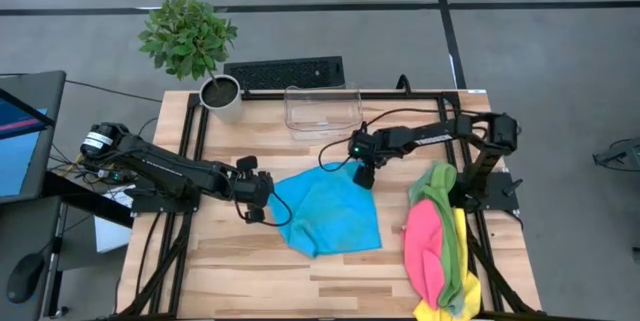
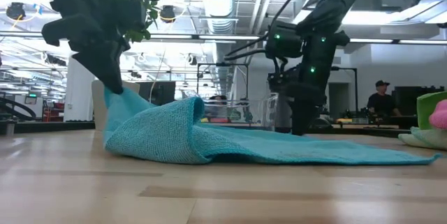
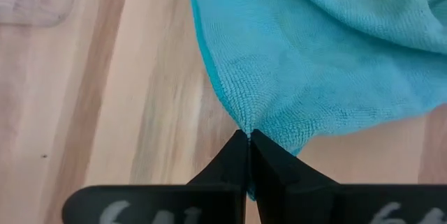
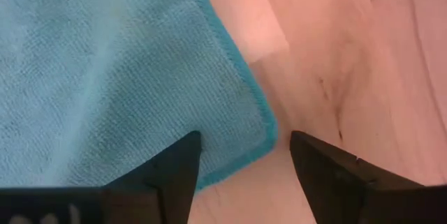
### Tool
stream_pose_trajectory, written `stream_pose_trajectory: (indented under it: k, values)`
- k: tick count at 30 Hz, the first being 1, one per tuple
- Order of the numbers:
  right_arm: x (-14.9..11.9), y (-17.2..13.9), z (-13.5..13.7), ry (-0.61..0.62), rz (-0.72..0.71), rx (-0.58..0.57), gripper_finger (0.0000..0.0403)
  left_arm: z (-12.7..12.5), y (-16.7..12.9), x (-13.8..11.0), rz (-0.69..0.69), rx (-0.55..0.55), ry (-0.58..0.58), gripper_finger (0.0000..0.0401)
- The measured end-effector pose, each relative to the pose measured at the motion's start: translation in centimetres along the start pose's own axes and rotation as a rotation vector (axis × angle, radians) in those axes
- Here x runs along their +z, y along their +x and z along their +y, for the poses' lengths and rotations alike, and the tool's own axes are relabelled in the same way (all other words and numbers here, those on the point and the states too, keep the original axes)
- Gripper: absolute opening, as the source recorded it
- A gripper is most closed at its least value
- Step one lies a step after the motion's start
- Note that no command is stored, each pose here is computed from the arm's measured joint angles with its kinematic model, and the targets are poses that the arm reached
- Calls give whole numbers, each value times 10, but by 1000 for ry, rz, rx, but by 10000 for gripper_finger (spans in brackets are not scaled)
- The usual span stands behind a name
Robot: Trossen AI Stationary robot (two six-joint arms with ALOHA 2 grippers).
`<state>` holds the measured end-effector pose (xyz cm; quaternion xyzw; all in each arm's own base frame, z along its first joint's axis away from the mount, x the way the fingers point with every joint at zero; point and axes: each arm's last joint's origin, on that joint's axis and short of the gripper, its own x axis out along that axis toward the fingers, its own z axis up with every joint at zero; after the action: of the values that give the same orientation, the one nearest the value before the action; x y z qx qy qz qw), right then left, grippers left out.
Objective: Fold microfiber towels
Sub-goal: Fold the blue microfiber towel
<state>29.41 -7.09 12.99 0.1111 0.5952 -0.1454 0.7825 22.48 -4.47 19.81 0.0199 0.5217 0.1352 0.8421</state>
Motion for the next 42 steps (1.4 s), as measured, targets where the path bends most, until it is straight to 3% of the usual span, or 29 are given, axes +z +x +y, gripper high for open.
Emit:
stream_pose_trajectory:
  k: [4,11,16,27,35,42]
  values:
    - [2,-1,1,-12,-26,-8,206,1,0,1,-8,9,-3,0]
    - [0,-6,3,-21,-33,-16,22,3,0,1,-28,82,7,0]
    - [0,-25,19,-37,-107,-66,19,4,-1,0,-18,117,30,0]
    - [-24,-116,53,-6,-384,-67,9,6,-35,26,-18,101,28,0]
    - [-58,-161,92,-25,-534,75,9,-4,-88,41,38,-45,-30,0]
    - [-75,-209,122,-105,-707,134,9,-12,-152,57,-93,-91,-61,0]
